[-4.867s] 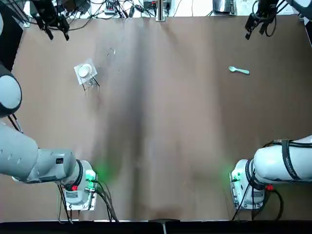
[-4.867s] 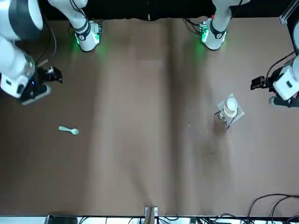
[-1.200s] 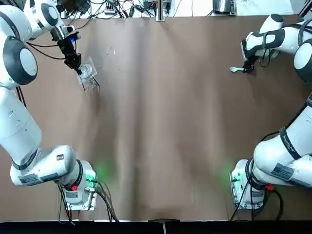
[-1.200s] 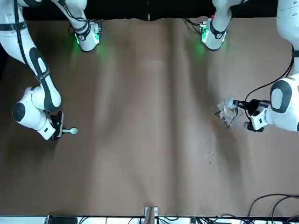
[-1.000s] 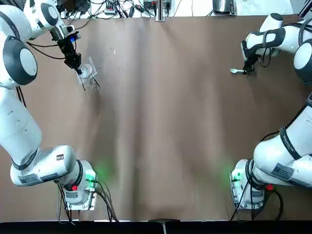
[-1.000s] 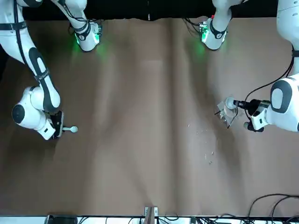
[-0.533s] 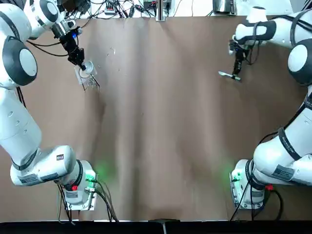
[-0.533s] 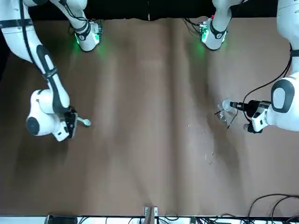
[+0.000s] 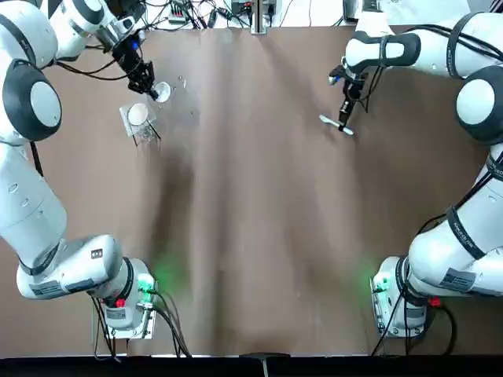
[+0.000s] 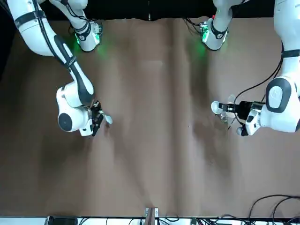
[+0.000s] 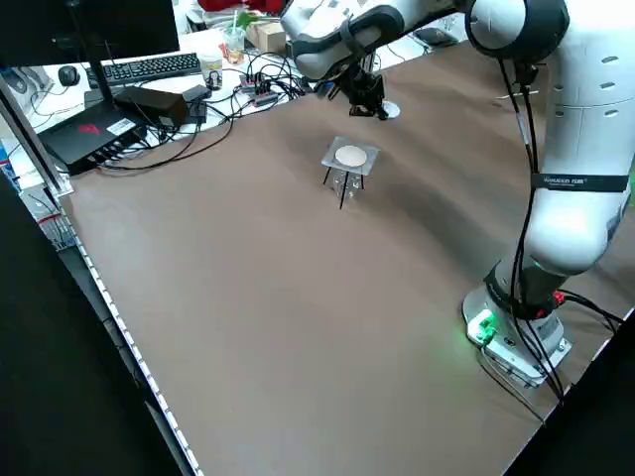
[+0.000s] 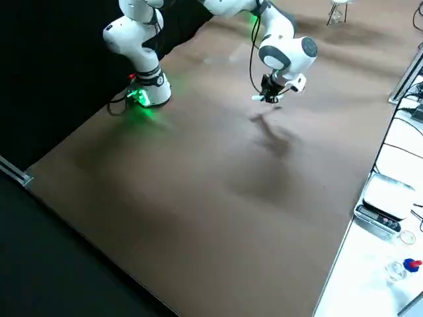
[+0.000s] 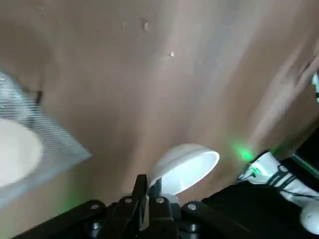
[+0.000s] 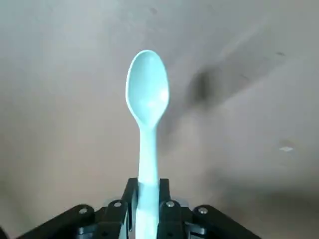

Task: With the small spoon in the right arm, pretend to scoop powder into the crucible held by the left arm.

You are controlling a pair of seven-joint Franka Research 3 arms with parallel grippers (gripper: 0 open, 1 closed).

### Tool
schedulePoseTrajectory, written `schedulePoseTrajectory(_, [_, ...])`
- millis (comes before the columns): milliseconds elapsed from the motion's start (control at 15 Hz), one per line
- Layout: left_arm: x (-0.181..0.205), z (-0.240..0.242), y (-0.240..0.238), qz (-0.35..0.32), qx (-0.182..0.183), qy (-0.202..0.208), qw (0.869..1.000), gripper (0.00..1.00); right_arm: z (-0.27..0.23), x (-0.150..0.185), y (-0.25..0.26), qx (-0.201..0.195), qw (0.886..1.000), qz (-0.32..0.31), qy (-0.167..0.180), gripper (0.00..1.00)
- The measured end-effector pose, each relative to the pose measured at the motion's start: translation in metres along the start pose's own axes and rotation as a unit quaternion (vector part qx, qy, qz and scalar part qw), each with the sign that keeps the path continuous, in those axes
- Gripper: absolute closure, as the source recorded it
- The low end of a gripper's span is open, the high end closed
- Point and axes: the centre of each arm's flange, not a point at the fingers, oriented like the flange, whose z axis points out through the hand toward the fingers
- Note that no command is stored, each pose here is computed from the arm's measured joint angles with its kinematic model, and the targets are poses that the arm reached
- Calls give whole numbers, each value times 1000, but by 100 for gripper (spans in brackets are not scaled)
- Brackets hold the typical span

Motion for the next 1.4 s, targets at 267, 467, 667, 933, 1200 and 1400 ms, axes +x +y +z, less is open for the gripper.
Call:
schedulePoseTrajectory(267, [-2,16,49,-41,2,-10,999,94,9,28,-45,43,997,65,10,79])
schedulePoseTrajectory(467, [-5,33,76,-71,13,-20,997,94,24,55,-92,62,993,105,0,79])
schedulePoseTrajectory(667, [-10,50,112,-103,30,-24,994,94,33,81,-140,94,987,130,4,79])
schedulePoseTrajectory(933, [-12,70,160,-121,38,-25,992,94,36,107,-189,113,981,157,12,79])
schedulePoseTrajectory(1200, [3,92,187,-132,14,-5,991,94,58,135,-229,111,966,230,35,79])
schedulePoseTrajectory(1400, [11,126,207,-139,17,9,990,94,74,165,-247,123,945,300,30,79])
